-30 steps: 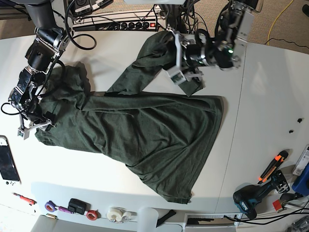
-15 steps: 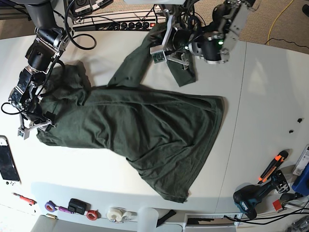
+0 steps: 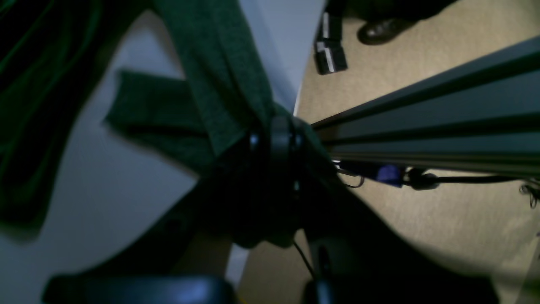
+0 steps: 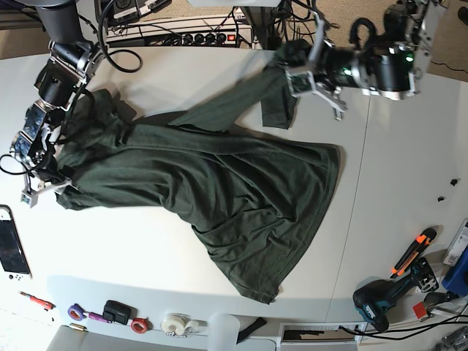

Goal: Layout the t-shirt on the table in an organized manner, then fold the t-shirt properly
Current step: 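Grasp the sleeve with the left gripper and pull it away from the body, then hold the sleeve stretched with the left gripper while the right gripper holds the hem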

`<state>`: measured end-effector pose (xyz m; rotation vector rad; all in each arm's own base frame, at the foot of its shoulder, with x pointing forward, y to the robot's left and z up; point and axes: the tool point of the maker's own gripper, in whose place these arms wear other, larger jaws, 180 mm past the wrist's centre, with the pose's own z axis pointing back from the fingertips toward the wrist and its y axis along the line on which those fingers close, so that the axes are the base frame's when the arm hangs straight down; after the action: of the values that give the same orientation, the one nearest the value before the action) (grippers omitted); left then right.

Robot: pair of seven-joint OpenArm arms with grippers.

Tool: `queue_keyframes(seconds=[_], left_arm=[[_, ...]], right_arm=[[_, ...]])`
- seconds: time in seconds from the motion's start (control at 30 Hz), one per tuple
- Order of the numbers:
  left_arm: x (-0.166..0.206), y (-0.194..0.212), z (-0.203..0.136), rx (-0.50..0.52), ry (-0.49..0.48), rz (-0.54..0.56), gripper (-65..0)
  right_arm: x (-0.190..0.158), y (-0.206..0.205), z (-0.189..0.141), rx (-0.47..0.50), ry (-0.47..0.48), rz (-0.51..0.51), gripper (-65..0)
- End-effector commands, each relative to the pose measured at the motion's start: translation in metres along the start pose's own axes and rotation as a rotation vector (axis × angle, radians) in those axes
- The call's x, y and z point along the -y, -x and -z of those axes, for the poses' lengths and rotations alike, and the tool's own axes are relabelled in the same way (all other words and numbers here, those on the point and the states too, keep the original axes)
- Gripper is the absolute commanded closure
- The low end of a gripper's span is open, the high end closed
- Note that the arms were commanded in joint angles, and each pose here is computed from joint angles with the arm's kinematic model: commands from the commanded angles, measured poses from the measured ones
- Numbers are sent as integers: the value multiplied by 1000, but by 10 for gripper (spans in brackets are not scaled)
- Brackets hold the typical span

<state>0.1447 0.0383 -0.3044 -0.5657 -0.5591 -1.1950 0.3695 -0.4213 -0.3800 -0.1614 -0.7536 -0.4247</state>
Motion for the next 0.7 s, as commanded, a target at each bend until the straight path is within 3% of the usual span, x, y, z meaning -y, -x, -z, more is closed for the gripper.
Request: queue_keyframes(seconds=[0.0,0.27,0.67], left_arm=[[-5,-6,-9,31,-18,10,0],[-46,-2,-43,63,-179,-50,0],[-21,-6,-39,141,-79,-108,0]], right_arm=[[14,-19,-6,36,38,-5,-304],[29,-25,-9,46,81,8,-304],[23,-25,-9,48,45,6,-304]])
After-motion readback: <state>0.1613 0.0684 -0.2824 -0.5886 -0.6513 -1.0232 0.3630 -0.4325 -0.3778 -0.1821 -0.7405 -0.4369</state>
